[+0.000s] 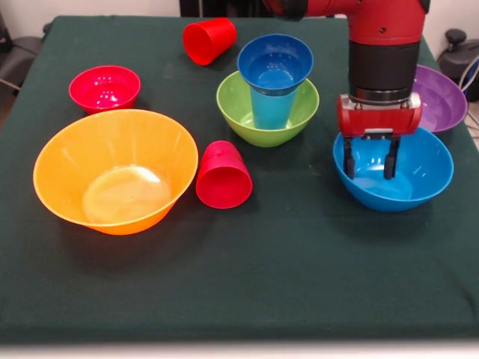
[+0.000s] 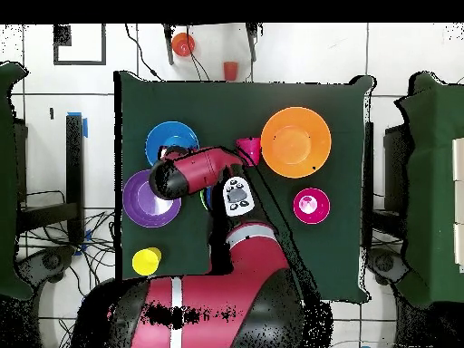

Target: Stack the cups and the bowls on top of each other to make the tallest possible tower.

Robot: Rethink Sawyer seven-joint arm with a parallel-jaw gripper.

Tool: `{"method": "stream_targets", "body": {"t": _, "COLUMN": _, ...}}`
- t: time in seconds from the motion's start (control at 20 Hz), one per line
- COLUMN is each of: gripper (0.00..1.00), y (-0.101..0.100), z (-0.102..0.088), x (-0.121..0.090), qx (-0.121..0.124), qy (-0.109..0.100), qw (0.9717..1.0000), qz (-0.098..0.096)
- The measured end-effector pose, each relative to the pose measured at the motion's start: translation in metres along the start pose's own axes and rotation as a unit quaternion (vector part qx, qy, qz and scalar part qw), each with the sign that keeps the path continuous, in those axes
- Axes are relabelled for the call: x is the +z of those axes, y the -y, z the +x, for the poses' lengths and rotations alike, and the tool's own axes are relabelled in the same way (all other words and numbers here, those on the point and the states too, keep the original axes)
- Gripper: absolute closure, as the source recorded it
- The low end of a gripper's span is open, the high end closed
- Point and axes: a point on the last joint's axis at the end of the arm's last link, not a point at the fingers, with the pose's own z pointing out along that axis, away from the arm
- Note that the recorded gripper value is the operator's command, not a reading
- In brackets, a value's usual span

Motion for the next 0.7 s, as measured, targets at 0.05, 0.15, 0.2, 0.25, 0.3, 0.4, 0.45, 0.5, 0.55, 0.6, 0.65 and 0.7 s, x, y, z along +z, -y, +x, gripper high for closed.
{"method": "stream_targets", "body": {"t": 0.05, "gripper": 0.0, "y": 0.0, "z": 0.002, "x": 0.003, "qx": 0.0, "qy": 0.001, "qw": 1.0, "qz": -0.001}}
{"method": "stream_targets", "body": {"t": 0.15, "gripper": 0.0, "y": 0.004, "z": 0.01, "x": 0.011, "qx": 0.001, "qy": 0.005, "qw": 1.0, "qz": -0.004}}
{"method": "stream_targets", "body": {"t": 0.2, "gripper": 0.0, "y": 0.004, "z": 0.012, "x": 0.013, "qx": 0.002, "qy": 0.006, "qw": 1.0, "qz": -0.005}}
{"method": "stream_targets", "body": {"t": 0.25, "gripper": 0.0, "y": 0.005, "z": 0.013, "x": 0.014, "qx": 0.001, "qy": 0.006, "qw": 1.0, "qz": -0.005}}
{"method": "stream_targets", "body": {"t": 0.3, "gripper": 0.0, "y": 0.006, "z": 0.015, "x": 0.017, "qx": 0.001, "qy": 0.011, "qw": 0.9999, "qz": -0.006}}
{"method": "stream_targets", "body": {"t": 0.4, "gripper": 0.0, "y": 0.006, "z": 0.014, "x": 0.017, "qx": -0.003, "qy": 0.021, "qw": 0.9998, "qz": -0.007}}
{"method": "stream_targets", "body": {"t": 0.45, "gripper": 0.0, "y": 0.006, "z": 0.015, "x": 0.017, "qx": -0.005, "qy": 0.024, "qw": 0.9997, "qz": -0.006}}
{"method": "stream_targets", "body": {"t": 0.5, "gripper": 0.0, "y": 0.006, "z": 0.015, "x": 0.017, "qx": -0.007, "qy": 0.027, "qw": 0.9996, "qz": -0.006}}
{"method": "stream_targets", "body": {"t": 0.55, "gripper": 0.0, "y": 0.007, "z": 0.017, "x": 0.017, "qx": -0.013, "qy": 0.031, "qw": 0.9994, "qz": -0.003}}
{"method": "stream_targets", "body": {"t": 0.6, "gripper": 0.0, "y": 0.007, "z": 0.017, "x": 0.017, "qx": -0.014, "qy": 0.032, "qw": 0.9994, "qz": -0.001}}
{"method": "stream_targets", "body": {"t": 0.65, "gripper": 0.0, "y": 0.007, "z": 0.017, "x": 0.017, "qx": -0.015, "qy": 0.033, "qw": 0.9993, "qz": -0.001}}
{"method": "stream_targets", "body": {"t": 0.7, "gripper": 0.0, "y": 0.007, "z": 0.018, "x": 0.017, "qx": -0.016, "qy": 0.034, "qw": 0.9993, "qz": 0.0}}
